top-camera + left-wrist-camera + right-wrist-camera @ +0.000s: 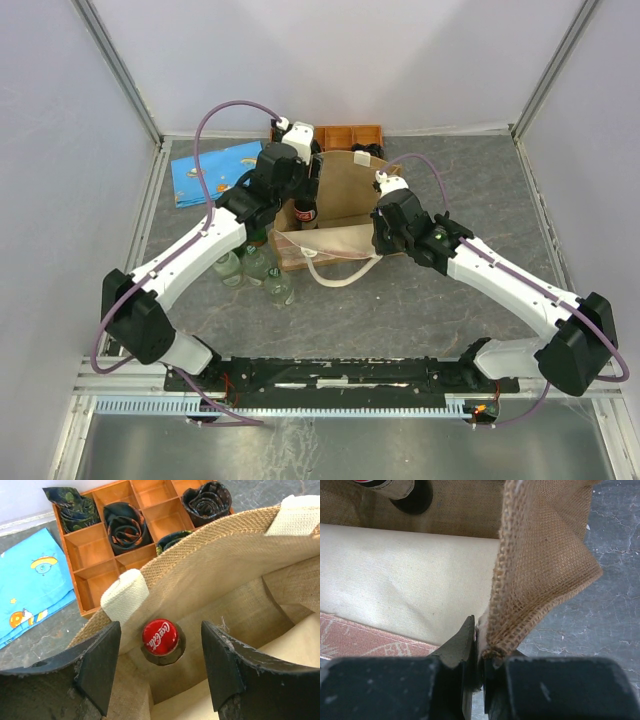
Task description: Take the beverage out of the canvas bag
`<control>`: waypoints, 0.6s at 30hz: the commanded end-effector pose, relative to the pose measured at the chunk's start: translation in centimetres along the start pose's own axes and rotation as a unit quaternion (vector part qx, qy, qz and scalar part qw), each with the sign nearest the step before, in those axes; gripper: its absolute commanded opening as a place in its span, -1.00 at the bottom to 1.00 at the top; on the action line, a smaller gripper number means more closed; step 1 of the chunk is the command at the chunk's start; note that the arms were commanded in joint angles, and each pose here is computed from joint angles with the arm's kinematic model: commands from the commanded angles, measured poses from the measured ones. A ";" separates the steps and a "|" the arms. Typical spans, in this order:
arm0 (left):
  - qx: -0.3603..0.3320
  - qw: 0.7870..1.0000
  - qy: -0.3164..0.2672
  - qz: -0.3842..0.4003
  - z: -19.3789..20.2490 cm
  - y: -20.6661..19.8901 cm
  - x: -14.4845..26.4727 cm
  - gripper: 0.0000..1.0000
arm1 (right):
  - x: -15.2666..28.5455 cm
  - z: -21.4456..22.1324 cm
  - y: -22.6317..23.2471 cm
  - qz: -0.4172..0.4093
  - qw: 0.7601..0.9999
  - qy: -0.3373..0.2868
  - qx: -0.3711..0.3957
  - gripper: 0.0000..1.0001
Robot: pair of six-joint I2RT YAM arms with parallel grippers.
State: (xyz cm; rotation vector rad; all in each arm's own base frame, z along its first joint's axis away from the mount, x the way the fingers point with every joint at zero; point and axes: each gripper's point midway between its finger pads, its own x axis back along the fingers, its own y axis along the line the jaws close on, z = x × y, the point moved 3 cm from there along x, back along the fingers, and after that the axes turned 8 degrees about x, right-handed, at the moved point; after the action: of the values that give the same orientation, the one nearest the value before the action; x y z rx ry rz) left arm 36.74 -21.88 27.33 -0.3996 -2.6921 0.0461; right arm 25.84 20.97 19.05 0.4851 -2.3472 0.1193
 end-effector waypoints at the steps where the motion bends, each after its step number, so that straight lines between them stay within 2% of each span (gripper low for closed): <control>1: 0.030 0.999 -0.012 0.028 -0.4 -1.2 -0.5 0.43 | 1.1 -1.9 0.3 -0.007 0.999 -0.042 -0.004 -0.73; 11: 0.017 1.000 0.005 0.009 2.3 -0.6 -2.1 0.34 | 0.8 -1.9 0.3 -0.007 0.999 -0.041 -0.006 -0.73; 18: 0.005 0.999 -0.032 0.017 3.0 -0.5 -3.0 0.16 | 0.6 -1.8 0.4 -0.009 0.999 -0.037 -0.003 -0.73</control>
State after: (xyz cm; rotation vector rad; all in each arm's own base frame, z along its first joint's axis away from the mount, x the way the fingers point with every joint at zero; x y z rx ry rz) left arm 36.90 -22.53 21.84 -0.4148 -2.6286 0.0286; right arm 25.85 20.98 19.05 0.4851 -2.3475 0.1187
